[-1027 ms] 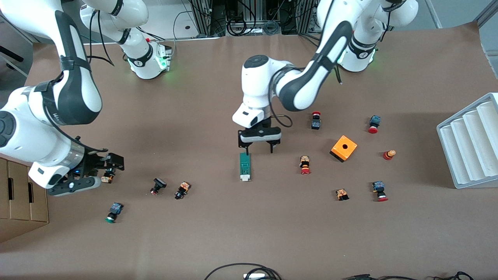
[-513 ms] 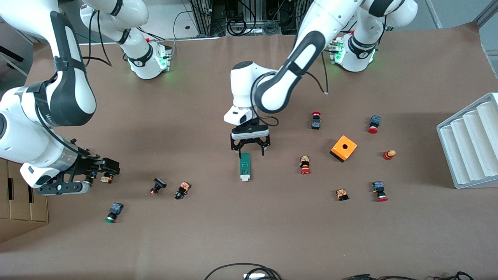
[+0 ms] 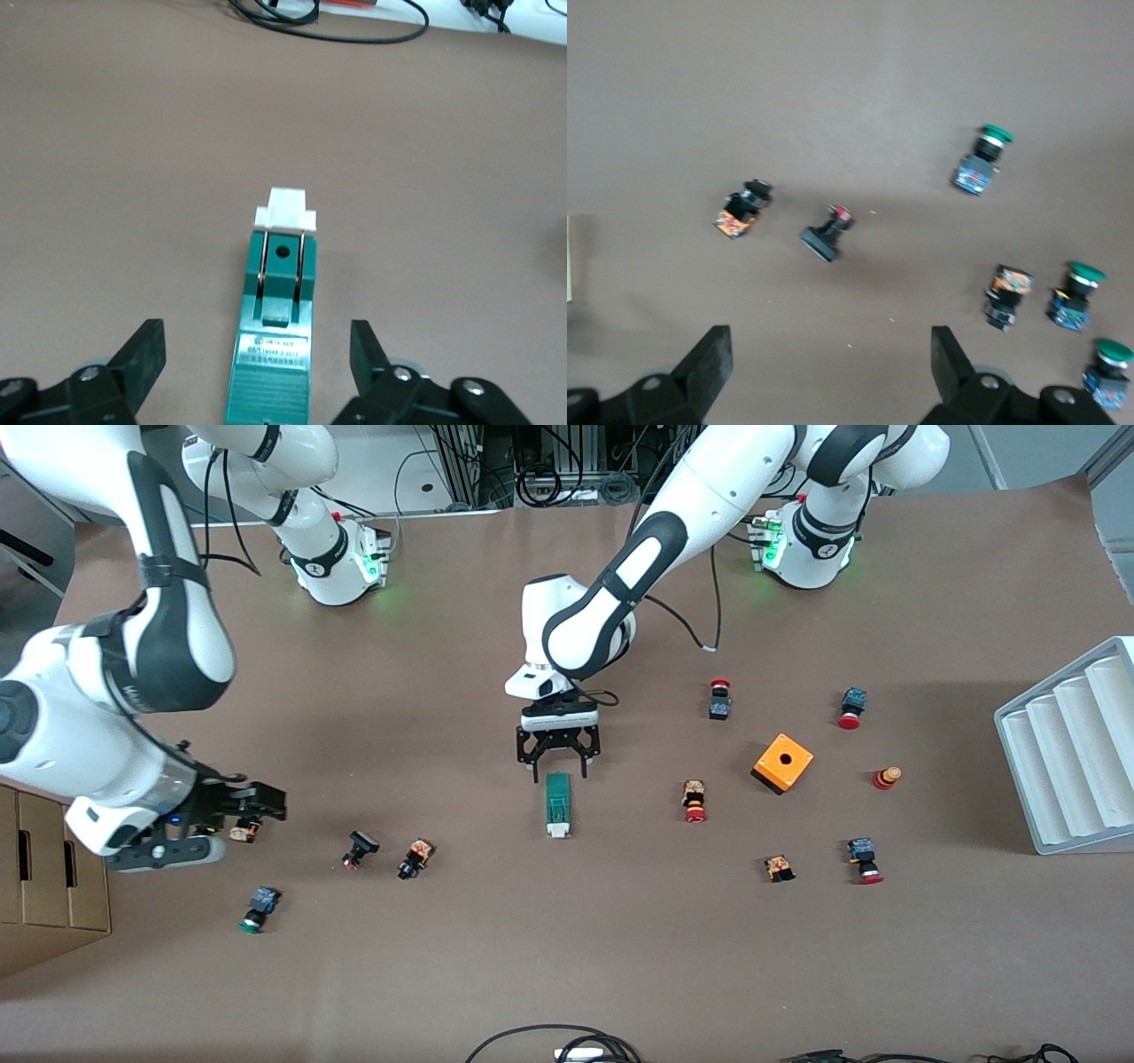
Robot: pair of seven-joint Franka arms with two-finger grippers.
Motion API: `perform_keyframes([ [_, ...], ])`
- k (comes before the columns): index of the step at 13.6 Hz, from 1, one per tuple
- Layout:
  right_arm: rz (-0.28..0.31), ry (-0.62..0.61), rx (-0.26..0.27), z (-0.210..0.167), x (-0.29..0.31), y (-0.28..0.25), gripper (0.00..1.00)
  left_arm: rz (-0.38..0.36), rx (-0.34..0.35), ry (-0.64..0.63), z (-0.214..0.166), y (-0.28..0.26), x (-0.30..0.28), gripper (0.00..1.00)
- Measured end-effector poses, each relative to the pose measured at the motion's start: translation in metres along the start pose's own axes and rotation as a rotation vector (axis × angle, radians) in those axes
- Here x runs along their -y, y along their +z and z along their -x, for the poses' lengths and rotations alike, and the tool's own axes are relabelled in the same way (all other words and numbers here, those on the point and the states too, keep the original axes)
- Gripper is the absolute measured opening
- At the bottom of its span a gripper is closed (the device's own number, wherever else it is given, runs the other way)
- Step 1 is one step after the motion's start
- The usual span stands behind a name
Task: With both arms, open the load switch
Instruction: 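Grip the green switch base with the left gripper while the right gripper approaches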
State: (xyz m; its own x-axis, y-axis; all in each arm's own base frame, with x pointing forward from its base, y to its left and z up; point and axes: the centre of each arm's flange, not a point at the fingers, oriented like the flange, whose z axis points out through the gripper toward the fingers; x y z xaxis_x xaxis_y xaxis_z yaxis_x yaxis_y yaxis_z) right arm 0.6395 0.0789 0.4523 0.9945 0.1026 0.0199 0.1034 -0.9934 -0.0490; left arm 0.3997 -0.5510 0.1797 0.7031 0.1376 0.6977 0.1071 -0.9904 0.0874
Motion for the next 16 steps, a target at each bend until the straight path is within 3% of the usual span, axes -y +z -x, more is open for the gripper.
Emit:
perform_keyframes([
  [4,0.000,-0.029,-0.036,-0.008,0.016,0.009,1.00,0.004,-0.029,0.039,0.018,0.016,-0.011,0.85],
  [8,-0.002,-0.092,-0.092,-0.017,0.054,0.024,1.00,0.001,-0.083,0.079,0.028,0.033,-0.008,0.85],
  [12,-0.004,-0.147,-0.112,-0.022,0.085,0.045,1.00,0.009,-0.198,0.029,0.050,0.059,0.007,0.85],
  [16,-0.006,-0.239,-0.126,-0.020,0.121,0.054,1.00,0.024,-0.228,0.003,0.057,0.058,-0.001,0.78],
])
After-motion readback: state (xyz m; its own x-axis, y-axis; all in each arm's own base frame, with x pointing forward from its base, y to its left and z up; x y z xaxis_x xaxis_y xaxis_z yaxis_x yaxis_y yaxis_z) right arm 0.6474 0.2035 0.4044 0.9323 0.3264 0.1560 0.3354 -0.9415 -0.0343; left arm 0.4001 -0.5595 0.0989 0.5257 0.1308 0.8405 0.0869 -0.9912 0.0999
